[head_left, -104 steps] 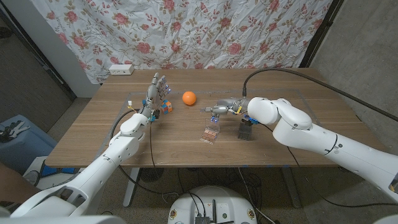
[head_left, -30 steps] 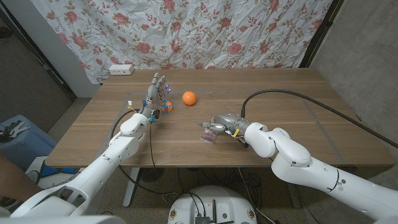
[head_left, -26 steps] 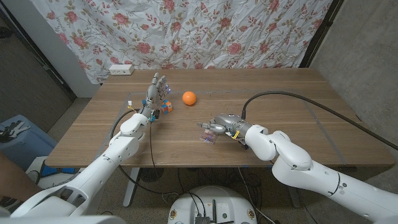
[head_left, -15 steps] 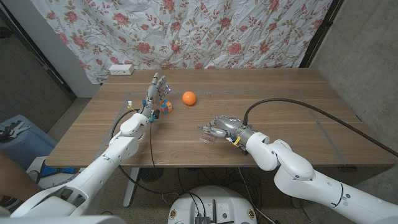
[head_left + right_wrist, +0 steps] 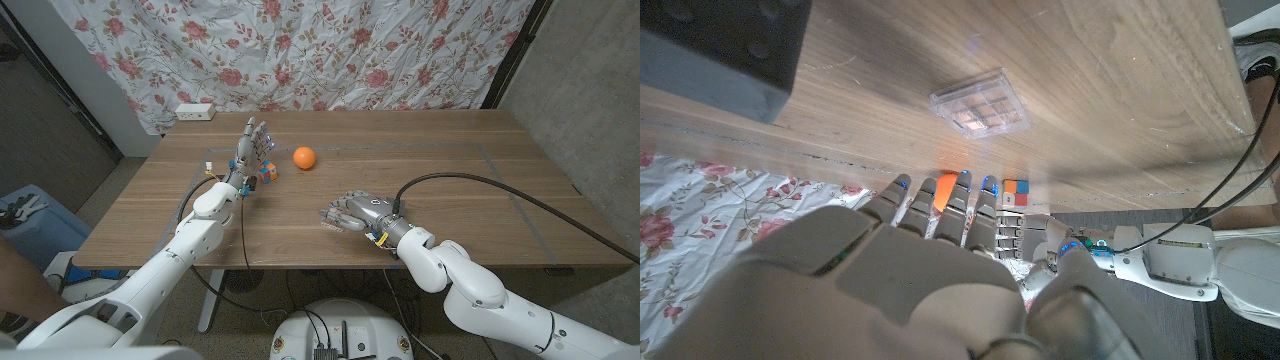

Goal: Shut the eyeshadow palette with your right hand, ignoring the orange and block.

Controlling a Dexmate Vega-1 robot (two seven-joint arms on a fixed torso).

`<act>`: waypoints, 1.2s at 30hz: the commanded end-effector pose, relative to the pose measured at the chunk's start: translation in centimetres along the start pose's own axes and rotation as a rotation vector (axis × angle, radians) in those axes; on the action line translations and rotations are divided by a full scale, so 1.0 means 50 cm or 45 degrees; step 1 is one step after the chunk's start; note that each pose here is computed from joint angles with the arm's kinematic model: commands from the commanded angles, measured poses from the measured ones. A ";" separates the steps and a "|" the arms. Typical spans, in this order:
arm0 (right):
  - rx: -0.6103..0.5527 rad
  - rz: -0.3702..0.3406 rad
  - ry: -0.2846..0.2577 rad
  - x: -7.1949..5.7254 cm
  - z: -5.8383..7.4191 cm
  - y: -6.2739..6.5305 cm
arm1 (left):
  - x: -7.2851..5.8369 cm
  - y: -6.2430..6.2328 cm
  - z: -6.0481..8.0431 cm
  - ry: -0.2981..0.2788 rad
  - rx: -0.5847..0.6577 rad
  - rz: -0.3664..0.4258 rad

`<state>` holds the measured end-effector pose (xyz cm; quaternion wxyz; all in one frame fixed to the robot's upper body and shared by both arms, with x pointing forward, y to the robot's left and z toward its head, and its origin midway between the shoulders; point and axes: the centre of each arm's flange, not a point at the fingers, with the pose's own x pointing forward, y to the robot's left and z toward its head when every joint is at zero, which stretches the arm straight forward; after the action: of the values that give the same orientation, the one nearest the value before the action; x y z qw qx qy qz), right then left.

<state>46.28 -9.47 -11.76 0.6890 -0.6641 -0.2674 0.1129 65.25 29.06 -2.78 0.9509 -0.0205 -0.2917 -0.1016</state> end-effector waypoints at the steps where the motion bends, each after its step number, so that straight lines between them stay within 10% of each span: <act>1: -0.063 -0.048 -0.017 -0.008 0.000 0.047 | 0.000 0.000 0.000 0.000 0.000 0.000; 36: -0.297 -0.056 -0.005 -0.005 -0.015 0.119 | 0.000 0.000 0.000 0.000 0.000 0.000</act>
<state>47.40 -9.68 -16.81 0.6236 -0.7183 -0.3001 0.0709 65.25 29.03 -2.79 0.9508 -0.0206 -0.2919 -0.1017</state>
